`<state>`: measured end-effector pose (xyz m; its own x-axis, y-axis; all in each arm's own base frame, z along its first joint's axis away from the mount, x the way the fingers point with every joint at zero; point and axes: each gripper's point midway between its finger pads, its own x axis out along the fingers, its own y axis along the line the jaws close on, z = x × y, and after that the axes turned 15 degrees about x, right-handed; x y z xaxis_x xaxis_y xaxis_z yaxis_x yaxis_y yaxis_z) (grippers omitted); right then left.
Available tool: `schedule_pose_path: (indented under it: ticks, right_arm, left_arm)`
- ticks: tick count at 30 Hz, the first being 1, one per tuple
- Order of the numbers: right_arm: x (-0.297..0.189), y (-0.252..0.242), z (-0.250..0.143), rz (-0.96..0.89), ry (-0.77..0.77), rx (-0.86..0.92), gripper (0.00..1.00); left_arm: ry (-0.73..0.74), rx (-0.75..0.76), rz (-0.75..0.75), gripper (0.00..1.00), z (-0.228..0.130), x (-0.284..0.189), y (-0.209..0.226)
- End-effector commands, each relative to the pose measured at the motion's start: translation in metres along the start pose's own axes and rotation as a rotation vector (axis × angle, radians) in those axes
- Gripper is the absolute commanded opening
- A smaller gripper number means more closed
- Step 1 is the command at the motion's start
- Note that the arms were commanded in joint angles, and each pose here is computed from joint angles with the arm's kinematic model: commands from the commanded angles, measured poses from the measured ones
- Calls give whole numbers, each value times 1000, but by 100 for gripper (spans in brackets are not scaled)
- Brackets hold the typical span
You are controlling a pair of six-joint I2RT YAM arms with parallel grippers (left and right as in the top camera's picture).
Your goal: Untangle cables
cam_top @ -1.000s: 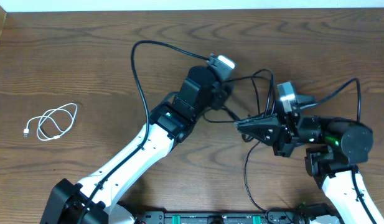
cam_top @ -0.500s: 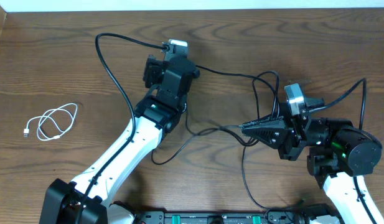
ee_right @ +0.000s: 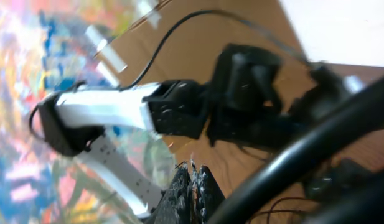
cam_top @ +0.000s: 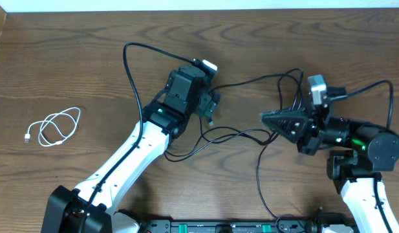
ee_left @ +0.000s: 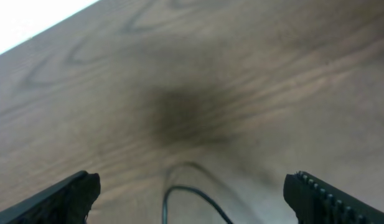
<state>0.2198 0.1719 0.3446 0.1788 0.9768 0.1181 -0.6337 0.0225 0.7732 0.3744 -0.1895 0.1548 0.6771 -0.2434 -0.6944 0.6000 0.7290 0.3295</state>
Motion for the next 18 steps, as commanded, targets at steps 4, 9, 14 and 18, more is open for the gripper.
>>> schedule_pose_path:
  ticks: [4,9,14,18]
  right_arm:
    - [-23,-27,39,-115,-219,97,1]
    - [-37,-56,52,-189,-307,168,1]
    - [-40,-77,51,-208,-300,230,1]
    - [-40,-92,47,-214,-278,281,1]
  left_arm:
    - [32,20,-51,99,-8,2,-9]
    - [-93,156,-348,99,8,-9,-60]
    - [-185,212,-506,100,18,-22,-86]
    - [-210,236,-518,99,22,-24,-88]
